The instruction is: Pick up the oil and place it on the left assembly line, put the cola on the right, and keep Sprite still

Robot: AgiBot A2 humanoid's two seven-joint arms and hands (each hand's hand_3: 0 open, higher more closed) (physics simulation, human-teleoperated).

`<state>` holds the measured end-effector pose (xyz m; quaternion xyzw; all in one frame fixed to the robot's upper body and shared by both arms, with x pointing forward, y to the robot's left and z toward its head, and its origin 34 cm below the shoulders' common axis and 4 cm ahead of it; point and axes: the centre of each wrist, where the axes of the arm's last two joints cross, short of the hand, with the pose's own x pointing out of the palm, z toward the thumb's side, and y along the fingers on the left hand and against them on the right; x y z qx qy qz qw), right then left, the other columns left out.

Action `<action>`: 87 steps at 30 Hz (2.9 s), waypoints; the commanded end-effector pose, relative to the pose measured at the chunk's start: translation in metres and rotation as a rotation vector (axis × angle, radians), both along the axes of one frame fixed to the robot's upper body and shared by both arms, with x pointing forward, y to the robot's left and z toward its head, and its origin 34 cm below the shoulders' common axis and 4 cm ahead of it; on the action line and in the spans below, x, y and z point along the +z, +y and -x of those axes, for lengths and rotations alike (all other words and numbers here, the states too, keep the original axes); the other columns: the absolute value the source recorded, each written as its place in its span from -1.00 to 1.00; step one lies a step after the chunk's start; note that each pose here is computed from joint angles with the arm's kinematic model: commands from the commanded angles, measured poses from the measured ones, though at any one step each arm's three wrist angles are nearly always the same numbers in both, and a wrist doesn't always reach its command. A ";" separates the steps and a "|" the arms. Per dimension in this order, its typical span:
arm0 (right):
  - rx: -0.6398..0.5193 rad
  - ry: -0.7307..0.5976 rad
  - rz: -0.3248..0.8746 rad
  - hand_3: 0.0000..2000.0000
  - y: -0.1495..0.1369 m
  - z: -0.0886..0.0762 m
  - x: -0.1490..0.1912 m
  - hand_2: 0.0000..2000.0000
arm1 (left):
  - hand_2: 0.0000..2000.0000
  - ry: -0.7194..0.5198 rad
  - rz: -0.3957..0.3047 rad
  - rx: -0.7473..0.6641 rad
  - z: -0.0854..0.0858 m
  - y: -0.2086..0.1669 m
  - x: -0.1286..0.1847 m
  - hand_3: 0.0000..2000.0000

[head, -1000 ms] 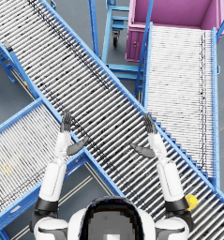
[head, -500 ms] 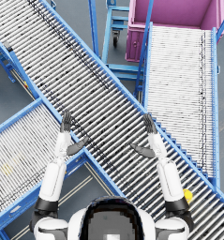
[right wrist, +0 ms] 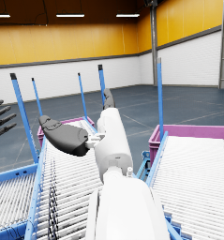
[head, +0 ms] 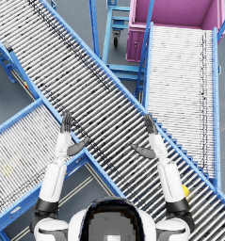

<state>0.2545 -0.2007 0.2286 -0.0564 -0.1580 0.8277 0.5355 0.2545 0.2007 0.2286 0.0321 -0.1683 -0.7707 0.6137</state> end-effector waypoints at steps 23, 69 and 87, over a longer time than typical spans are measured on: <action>-0.148 -0.281 -0.185 -1.00 -0.010 0.000 0.057 -1.00 | -1.00 -0.321 0.089 0.022 -0.001 0.019 0.054 -1.00; -0.499 -0.485 -0.028 -1.00 -0.050 0.007 0.086 -1.00 | -1.00 -0.499 -0.192 0.423 0.007 0.063 0.083 -1.00; -0.499 -0.467 -0.037 -1.00 -0.049 0.007 0.081 -1.00 | -1.00 -0.485 -0.185 0.411 0.008 0.059 0.078 -1.00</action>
